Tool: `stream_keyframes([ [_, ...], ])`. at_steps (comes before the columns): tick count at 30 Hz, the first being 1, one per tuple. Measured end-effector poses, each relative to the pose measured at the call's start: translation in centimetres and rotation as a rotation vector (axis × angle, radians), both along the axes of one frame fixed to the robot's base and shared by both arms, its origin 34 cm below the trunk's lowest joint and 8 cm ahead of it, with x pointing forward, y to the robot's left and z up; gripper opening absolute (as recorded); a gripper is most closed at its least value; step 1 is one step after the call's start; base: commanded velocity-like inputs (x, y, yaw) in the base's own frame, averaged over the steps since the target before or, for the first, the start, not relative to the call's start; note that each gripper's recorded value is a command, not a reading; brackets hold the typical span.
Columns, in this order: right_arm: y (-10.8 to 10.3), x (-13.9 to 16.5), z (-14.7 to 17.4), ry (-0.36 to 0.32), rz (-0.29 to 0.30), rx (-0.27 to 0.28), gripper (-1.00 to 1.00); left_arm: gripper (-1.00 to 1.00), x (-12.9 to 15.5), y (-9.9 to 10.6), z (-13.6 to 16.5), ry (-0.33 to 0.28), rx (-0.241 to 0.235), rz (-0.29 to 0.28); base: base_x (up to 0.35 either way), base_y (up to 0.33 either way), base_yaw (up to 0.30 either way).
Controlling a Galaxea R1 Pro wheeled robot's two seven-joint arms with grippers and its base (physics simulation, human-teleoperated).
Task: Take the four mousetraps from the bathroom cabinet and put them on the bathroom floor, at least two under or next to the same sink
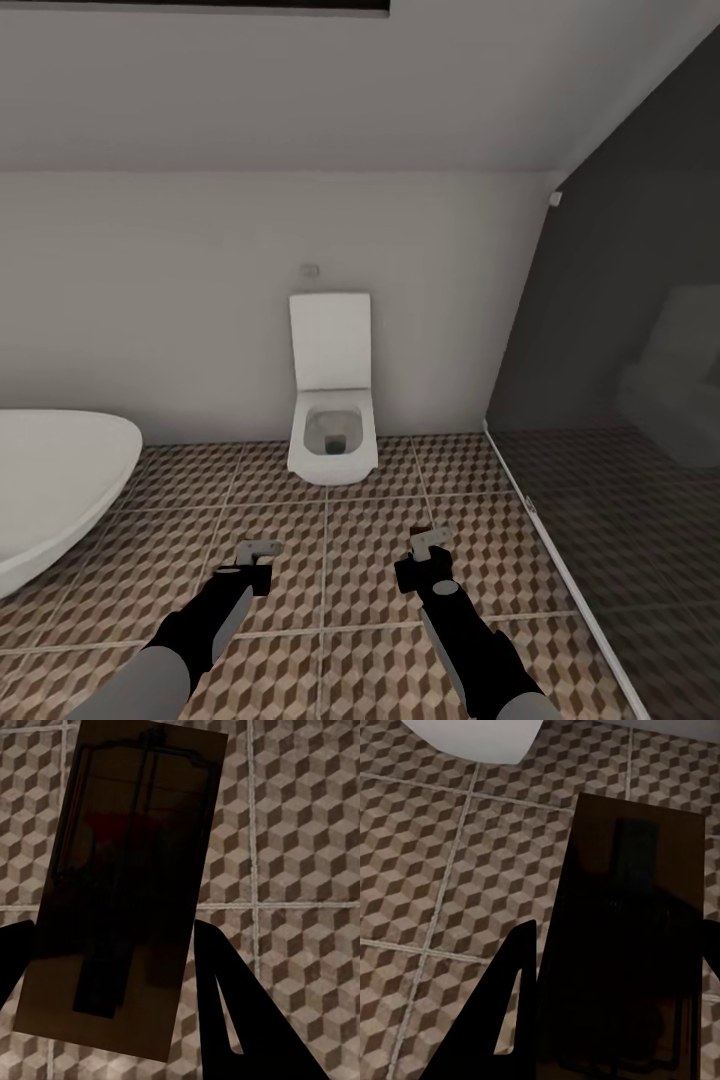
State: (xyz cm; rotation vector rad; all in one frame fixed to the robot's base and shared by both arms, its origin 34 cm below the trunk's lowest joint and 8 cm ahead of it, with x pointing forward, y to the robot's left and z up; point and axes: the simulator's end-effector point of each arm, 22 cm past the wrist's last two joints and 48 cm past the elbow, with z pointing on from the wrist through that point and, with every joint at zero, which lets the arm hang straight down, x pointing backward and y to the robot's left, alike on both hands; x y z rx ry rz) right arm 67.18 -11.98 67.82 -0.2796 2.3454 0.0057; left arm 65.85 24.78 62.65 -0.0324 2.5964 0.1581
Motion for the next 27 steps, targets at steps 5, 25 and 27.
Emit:
stream_keyframes([
  [5, 0.0, 0.0, -0.8, 0.000, 0.000, 0.000, -1.00, -1.00, 0.0, 0.0, -0.7, -0.001, 0.000, 0.000, 0.000, 0.000, 0.000],
  [25, 0.0, 0.0, -4.0, -0.001, 0.001, 0.000, -1.00, -1.00, 2.1, 0.0, -2.6, -0.119, -0.007, 0.008, 0.000, 0.000, 0.000],
  [27, 0.0, 0.0, -4.3, -0.001, 0.001, 0.000, -1.00, -1.00, 1.9, 0.0, -3.1, -0.115, -0.006, 0.008, 0.000, 0.000, 0.000],
])
